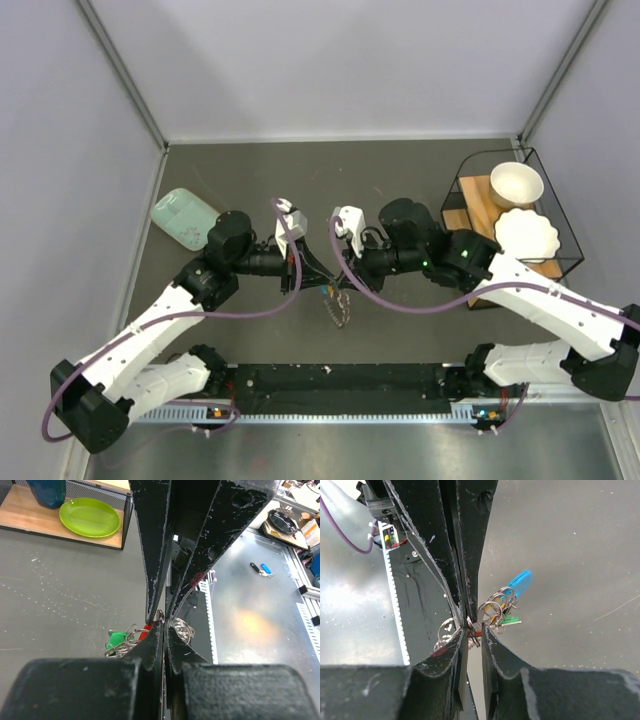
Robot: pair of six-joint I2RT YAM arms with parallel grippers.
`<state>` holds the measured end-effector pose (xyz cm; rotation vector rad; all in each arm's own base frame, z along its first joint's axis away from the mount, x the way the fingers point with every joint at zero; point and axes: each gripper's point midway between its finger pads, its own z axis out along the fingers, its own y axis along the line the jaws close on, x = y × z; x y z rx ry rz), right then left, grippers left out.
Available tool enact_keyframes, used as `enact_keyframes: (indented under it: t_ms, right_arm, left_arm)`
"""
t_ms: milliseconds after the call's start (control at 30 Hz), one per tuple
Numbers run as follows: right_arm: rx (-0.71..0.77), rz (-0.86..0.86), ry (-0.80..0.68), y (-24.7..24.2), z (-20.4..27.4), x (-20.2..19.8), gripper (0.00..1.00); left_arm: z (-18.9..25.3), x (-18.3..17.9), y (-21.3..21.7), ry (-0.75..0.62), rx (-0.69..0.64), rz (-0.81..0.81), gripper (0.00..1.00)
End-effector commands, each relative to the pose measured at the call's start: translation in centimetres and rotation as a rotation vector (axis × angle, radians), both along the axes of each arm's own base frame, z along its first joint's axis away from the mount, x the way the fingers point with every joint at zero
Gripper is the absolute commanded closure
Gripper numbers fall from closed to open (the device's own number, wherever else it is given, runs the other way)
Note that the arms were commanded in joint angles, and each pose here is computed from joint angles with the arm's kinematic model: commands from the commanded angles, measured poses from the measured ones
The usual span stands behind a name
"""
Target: Remove the keys from the keyring
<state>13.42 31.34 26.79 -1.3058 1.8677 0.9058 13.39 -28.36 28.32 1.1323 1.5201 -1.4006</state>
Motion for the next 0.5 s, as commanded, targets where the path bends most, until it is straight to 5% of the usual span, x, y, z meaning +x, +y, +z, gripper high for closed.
enact_keyframes:
  t_ms: [0, 233, 333, 467]
  right_arm:
    - [0.055, -0.017, -0.037, 0.21, 1.14, 0.49, 0.83]
    - [0.055, -0.036, -0.037, -0.12, 0.67, 0.59, 0.83]
    - [0.072, -0.029, -0.045, -0.07, 0.95, 0.48, 1.0]
    - [0.077, -0.056, -0.064, -0.31, 1.01, 0.92, 1.0]
  left_arm:
    - [3.24, 0.04, 0.1, -0.115, -0.099, 0.007, 1.0]
    - [4.11, 0.33, 0.48, -0.137, -0.135, 0.04, 1.0]
    - [4.16, 0.39, 0.48, -0.134, -0.143, 0.042, 1.0]
    - [3.91, 0.59, 0.49, -0.133, -0.144, 0.052, 1.0]
